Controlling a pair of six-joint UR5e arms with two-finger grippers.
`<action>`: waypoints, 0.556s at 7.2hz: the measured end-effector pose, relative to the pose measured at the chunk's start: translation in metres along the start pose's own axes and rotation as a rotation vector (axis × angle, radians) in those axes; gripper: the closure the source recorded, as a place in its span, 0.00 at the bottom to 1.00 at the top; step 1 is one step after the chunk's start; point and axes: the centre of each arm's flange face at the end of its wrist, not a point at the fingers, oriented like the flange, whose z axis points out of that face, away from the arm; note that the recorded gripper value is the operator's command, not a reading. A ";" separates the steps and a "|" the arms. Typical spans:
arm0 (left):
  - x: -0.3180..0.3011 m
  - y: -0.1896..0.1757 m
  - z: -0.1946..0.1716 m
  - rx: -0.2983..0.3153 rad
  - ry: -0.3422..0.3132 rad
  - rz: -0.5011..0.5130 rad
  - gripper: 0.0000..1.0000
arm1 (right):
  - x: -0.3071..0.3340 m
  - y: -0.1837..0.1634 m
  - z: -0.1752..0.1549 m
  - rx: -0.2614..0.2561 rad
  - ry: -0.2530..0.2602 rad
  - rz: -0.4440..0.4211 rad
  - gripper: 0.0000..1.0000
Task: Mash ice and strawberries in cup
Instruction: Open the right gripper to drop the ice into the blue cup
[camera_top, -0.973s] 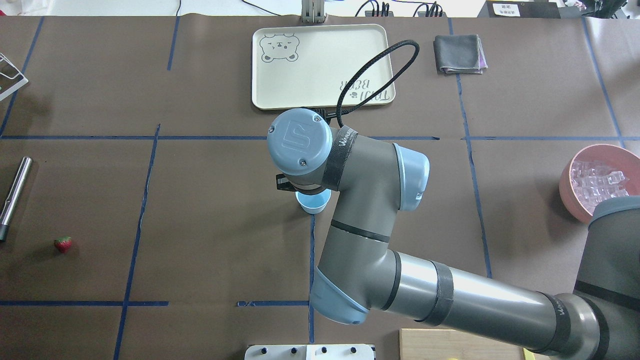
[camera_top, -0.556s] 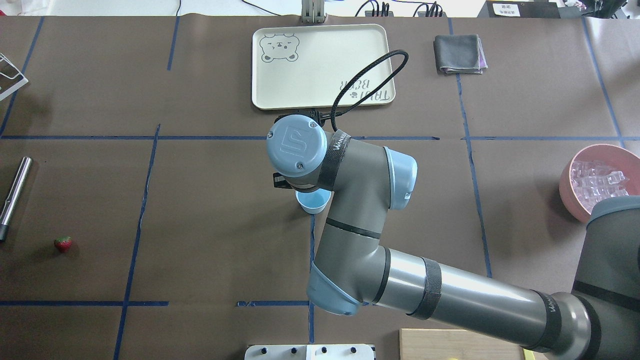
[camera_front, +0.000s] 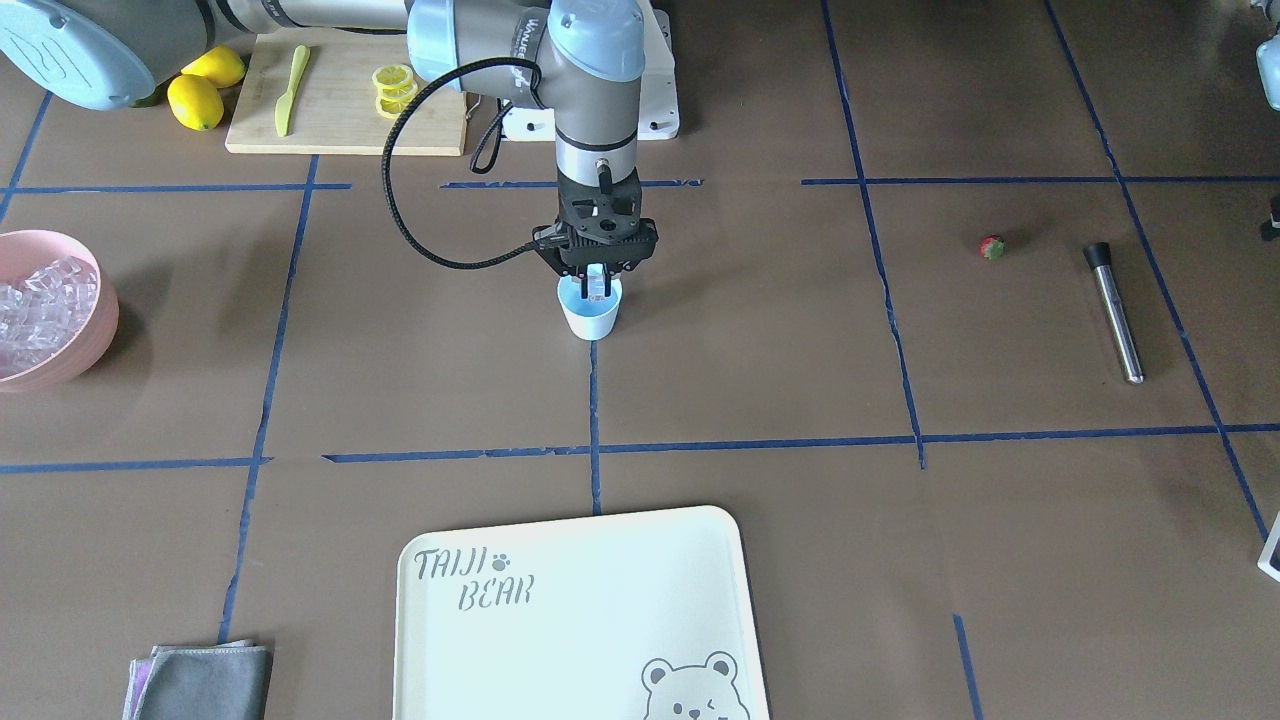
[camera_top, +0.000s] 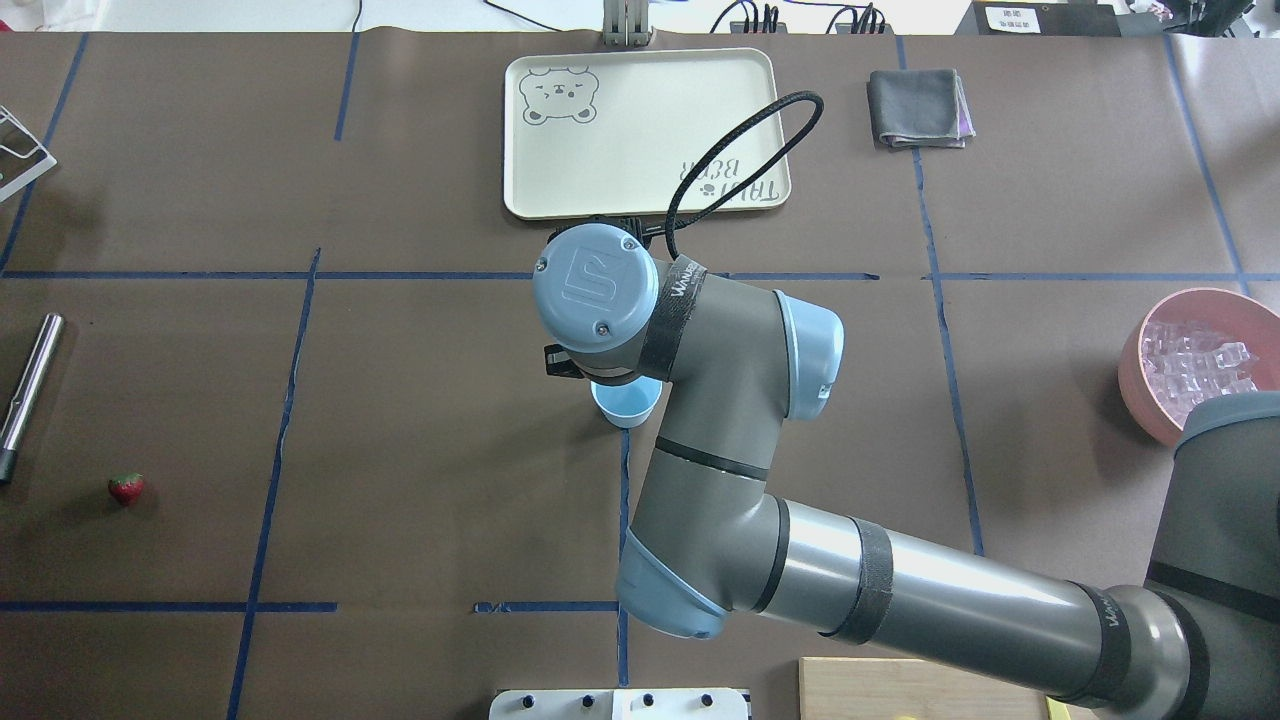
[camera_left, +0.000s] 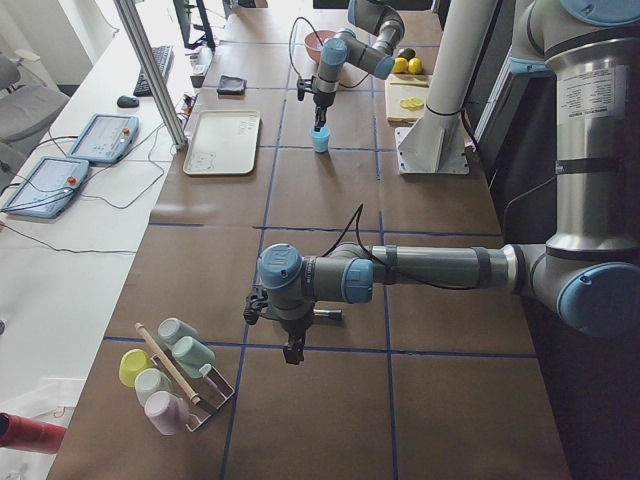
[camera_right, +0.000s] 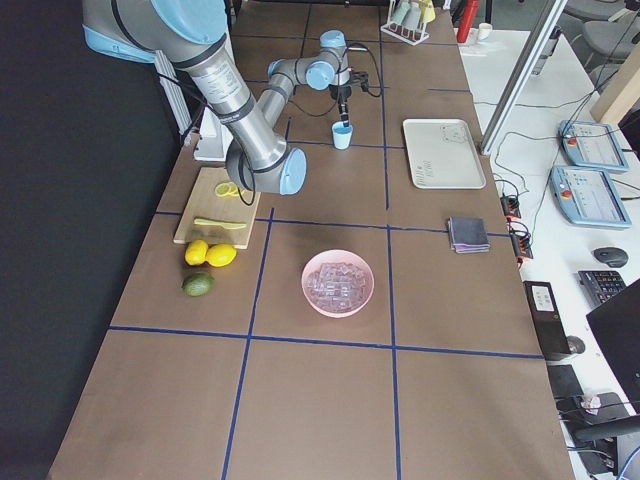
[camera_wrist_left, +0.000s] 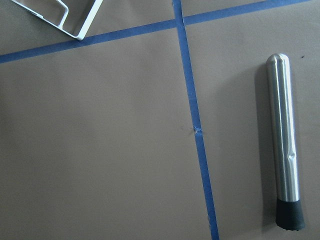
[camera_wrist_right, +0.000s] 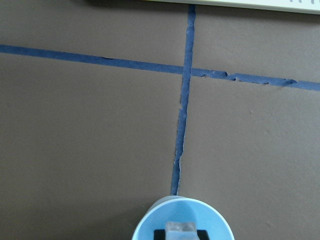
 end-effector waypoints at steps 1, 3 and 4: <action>0.000 0.000 0.000 0.000 0.000 0.000 0.00 | 0.002 0.001 -0.004 -0.002 0.005 0.000 0.97; 0.000 0.000 0.000 0.001 0.000 0.001 0.00 | 0.004 0.003 -0.004 -0.002 0.009 -0.002 0.30; 0.000 0.000 0.000 0.000 0.000 0.000 0.00 | 0.004 0.004 -0.002 -0.003 0.010 -0.004 0.18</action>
